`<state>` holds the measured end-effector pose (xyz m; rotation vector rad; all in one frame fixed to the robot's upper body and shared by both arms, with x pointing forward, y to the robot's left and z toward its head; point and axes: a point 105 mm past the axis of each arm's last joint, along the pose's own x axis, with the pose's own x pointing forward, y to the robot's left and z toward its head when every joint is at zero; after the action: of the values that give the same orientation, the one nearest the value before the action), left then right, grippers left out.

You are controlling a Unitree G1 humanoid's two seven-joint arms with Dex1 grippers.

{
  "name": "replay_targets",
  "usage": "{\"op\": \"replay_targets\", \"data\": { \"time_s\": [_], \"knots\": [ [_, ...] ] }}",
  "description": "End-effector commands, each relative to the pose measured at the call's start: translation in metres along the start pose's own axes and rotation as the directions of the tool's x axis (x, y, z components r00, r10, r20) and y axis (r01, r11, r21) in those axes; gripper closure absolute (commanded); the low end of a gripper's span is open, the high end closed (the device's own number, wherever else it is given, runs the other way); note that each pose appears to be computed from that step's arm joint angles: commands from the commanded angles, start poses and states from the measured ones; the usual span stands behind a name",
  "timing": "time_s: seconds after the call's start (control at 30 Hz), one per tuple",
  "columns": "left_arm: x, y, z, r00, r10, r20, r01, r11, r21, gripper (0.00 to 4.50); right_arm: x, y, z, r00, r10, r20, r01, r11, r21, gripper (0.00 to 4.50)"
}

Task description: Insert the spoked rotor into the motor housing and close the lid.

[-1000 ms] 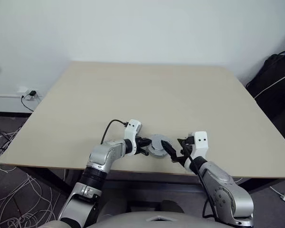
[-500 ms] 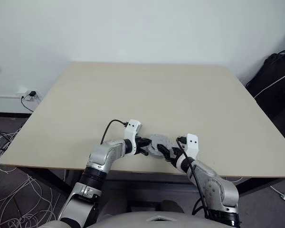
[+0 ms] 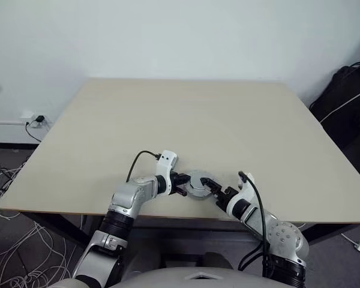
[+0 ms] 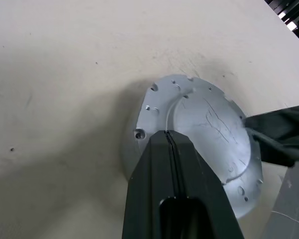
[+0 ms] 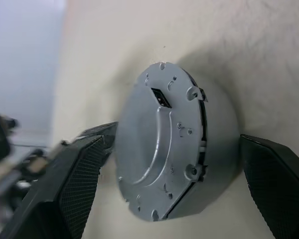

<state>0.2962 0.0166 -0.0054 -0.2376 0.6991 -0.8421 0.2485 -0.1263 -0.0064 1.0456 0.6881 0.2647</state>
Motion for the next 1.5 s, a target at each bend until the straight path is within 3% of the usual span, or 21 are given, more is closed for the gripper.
{"op": "replay_targets", "data": {
  "time_s": [0.03, 0.23, 0.5, 0.6, 0.77, 0.83, 1.43, 1.5],
  "knots": [
    [0.001, 0.002, -0.013, 0.999, 0.012, -0.048, -0.012, 1.000, -0.012, 4.50, 0.006, 0.037, -0.002, 0.978, 0.207, -0.005, -0.206, 0.976, 0.064, 0.02],
    [0.001, 0.003, -0.013, 0.999, 0.013, -0.049, -0.014, 1.000, -0.013, 4.50, 0.009, 0.043, -0.016, 0.971, 0.228, -0.073, -0.224, 0.973, 0.062, 0.02],
    [0.002, 0.003, -0.013, 0.999, 0.016, -0.047, -0.016, 1.000, -0.014, 4.50, 0.016, 0.038, -0.019, 0.979, 0.191, -0.075, -0.187, 0.980, 0.064, 0.02],
    [0.001, 0.004, -0.013, 0.999, 0.019, -0.047, -0.020, 1.000, -0.014, 4.50, 0.016, 0.036, -0.019, 0.981, 0.179, -0.074, -0.174, 0.983, 0.064, 0.62],
    [0.002, 0.003, -0.014, 0.999, 0.019, -0.048, -0.020, 1.000, -0.019, 4.50, 0.013, 0.035, -0.021, 0.980, 0.182, -0.080, -0.177, 0.982, 0.067, 2.25],
    [0.002, 0.003, -0.014, 0.999, 0.019, -0.047, -0.020, 1.000, -0.020, 4.50, 0.011, 0.034, -0.025, 0.979, 0.176, -0.098, -0.170, 0.983, 0.068, 2.67],
    [0.001, 0.002, -0.016, 0.999, 0.014, -0.043, -0.016, 0.999, -0.034, 4.50, 0.006, 0.023, -0.034, 0.981, 0.125, -0.151, -0.116, 0.991, 0.065, 2.72],
    [0.000, 0.002, -0.016, 0.999, 0.014, -0.043, -0.016, 0.999, -0.034, 4.50, 0.005, 0.022, -0.035, 0.979, 0.122, -0.160, -0.114, 0.992, 0.061, 3.17]
  ]
}}
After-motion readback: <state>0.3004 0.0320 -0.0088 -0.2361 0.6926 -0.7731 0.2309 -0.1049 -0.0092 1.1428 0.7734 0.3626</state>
